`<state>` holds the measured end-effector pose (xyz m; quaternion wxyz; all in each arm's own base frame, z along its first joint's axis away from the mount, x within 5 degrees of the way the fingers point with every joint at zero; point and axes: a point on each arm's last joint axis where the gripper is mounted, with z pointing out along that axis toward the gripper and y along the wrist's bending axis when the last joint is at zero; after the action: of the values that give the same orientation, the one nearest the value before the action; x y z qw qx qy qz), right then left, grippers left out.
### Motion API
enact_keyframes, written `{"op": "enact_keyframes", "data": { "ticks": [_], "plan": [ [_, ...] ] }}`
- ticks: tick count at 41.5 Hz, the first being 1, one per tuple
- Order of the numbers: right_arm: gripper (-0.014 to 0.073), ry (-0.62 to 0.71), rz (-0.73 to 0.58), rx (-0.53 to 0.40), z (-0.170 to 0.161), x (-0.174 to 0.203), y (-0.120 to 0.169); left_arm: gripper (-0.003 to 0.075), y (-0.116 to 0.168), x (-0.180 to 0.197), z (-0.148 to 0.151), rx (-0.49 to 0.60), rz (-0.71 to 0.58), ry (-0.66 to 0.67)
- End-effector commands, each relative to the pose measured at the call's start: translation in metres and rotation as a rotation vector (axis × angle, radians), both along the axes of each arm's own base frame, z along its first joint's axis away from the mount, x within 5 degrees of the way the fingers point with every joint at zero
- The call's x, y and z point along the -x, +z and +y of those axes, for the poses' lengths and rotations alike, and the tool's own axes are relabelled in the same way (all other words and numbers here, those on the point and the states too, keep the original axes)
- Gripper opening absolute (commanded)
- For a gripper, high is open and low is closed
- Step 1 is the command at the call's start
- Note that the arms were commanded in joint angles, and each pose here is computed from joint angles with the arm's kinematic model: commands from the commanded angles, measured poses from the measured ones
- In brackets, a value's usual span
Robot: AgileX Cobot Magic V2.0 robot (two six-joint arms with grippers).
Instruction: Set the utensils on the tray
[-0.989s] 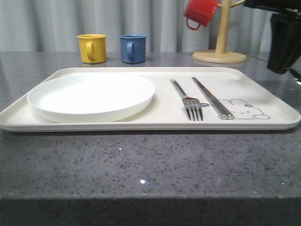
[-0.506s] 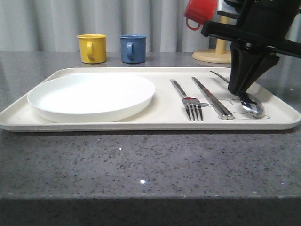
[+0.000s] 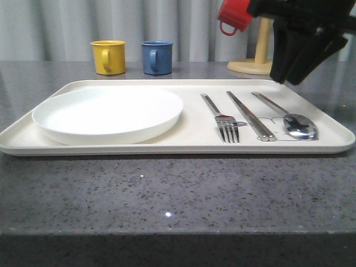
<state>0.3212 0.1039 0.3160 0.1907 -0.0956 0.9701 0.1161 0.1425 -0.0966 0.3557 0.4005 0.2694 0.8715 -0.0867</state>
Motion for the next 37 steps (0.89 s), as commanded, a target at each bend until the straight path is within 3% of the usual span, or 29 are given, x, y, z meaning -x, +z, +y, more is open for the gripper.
{"op": "enact_keyframes", "data": {
  "ticks": [1,7,18,37],
  "plan": [
    [0.0256,0.12,-0.14,0.006,0.007,0.031,0.037,0.0304,0.014,-0.001,-0.003,0.061,-0.077,-0.009],
    [0.0256,0.197,-0.171,0.05,0.01,0.073,0.041,0.0304,0.014,-0.001,-0.003,0.061,-0.077,-0.009],
    [0.0256,0.195,-0.217,0.046,-0.021,0.145,0.036,0.0304,0.013,-0.001,-0.003,0.055,-0.072,-0.008],
    [0.0256,0.172,-0.498,-0.022,-0.064,0.243,0.045,0.0304,0.014,-0.001,-0.003,0.057,-0.075,-0.008]
  ]
}}
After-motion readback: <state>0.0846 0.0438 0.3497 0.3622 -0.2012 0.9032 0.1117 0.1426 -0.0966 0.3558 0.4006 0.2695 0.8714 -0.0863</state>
